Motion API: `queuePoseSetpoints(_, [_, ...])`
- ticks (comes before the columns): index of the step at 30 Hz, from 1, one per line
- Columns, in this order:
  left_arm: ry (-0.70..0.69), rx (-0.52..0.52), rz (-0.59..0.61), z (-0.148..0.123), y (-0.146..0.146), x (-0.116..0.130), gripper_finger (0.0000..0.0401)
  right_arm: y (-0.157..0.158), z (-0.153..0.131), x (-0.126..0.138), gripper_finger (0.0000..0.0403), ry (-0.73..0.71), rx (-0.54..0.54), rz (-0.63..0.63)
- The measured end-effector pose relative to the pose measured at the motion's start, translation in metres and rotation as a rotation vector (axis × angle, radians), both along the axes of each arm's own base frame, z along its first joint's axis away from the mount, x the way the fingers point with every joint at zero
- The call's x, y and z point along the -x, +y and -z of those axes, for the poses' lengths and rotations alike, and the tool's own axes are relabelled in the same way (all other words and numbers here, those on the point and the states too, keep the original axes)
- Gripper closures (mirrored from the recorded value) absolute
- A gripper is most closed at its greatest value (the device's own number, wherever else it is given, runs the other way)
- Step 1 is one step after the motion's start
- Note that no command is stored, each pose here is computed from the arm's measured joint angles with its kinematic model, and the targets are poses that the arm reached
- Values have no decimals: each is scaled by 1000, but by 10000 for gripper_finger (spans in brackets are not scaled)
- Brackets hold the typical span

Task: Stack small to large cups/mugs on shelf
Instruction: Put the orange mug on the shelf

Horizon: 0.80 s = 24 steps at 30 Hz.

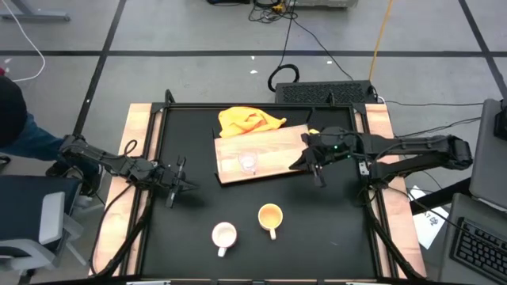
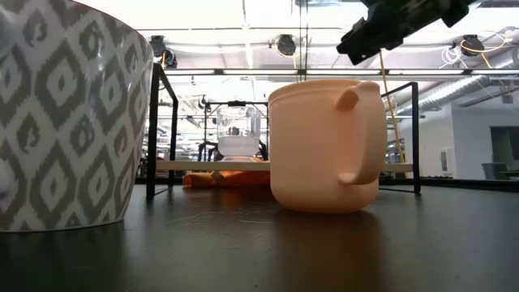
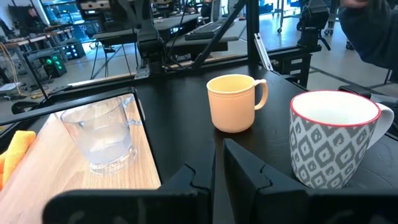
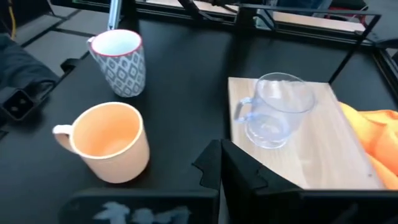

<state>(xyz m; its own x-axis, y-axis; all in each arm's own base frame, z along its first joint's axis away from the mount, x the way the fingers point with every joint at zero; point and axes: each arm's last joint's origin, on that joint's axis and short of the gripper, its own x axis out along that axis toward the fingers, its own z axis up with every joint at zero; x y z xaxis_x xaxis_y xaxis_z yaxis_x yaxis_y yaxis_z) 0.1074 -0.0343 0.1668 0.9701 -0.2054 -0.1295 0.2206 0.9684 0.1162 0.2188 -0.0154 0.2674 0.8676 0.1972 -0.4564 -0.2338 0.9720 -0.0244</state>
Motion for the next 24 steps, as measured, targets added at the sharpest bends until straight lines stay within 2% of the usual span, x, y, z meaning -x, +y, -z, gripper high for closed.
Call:
queuePoseSetpoints(5, [0,0,0,0,0,0,366,8,4,12,403,-9,-20,-20])
queuePoseSetpoints(10, [0,0,0,0,0,0,366,13,3,25,403,-96,-42,-28])
queuePoseSetpoints(24, [0,0,0,0,0,0,366,16,25,60,403,-182,-117,-2])
